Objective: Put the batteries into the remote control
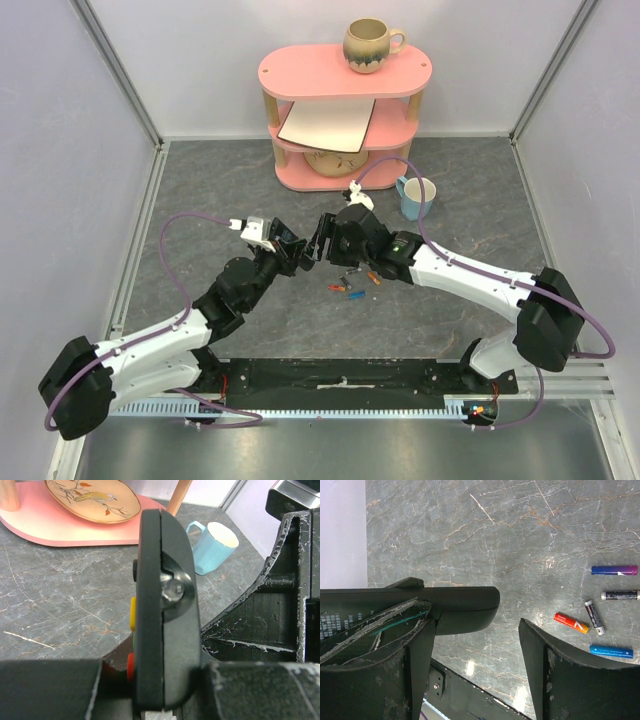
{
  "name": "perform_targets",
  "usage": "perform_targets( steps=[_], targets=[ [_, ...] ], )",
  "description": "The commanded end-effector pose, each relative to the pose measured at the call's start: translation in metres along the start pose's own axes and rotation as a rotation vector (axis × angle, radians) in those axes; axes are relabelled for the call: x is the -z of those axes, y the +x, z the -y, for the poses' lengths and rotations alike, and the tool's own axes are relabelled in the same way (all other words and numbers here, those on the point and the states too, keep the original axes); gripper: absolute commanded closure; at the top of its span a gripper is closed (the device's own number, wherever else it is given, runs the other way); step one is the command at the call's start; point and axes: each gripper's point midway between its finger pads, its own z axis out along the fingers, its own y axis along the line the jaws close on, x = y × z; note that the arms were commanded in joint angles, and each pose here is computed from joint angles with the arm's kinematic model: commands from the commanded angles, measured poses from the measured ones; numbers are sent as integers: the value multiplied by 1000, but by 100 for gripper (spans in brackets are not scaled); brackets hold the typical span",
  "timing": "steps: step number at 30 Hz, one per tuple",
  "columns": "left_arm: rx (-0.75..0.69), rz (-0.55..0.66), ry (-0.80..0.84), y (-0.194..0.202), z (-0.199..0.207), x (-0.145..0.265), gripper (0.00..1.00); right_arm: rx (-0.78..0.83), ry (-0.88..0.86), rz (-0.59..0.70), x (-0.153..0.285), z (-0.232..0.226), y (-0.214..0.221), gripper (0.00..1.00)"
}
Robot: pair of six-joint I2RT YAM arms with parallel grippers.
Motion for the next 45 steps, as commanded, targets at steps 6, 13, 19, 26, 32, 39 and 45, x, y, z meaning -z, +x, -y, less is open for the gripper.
perform_targets(
  steps=[6, 13, 19, 26, 32, 39, 45],
  targets=[
    [78, 255, 184, -88, 56, 9, 98, 6, 69, -17, -8, 19, 12, 25],
    [66, 264, 170, -91, 53, 10, 98, 7, 69, -15, -5, 20, 11, 25],
    [58, 271, 156, -92, 50, 10, 98, 9, 80, -16, -4, 24, 12, 25],
    [57, 267, 150, -91, 49, 10, 98, 9, 81, -11, -3, 24, 11, 25],
    [45, 275, 131, -93, 45, 12, 98, 10, 90, -12, -1, 28, 13, 24],
    [37, 284, 110, -95, 40, 13, 98, 11, 100, -11, 2, 33, 15, 24],
    [37, 275, 102, -91, 38, 13, 98, 9, 93, -3, 7, 33, 13, 24]
  ],
)
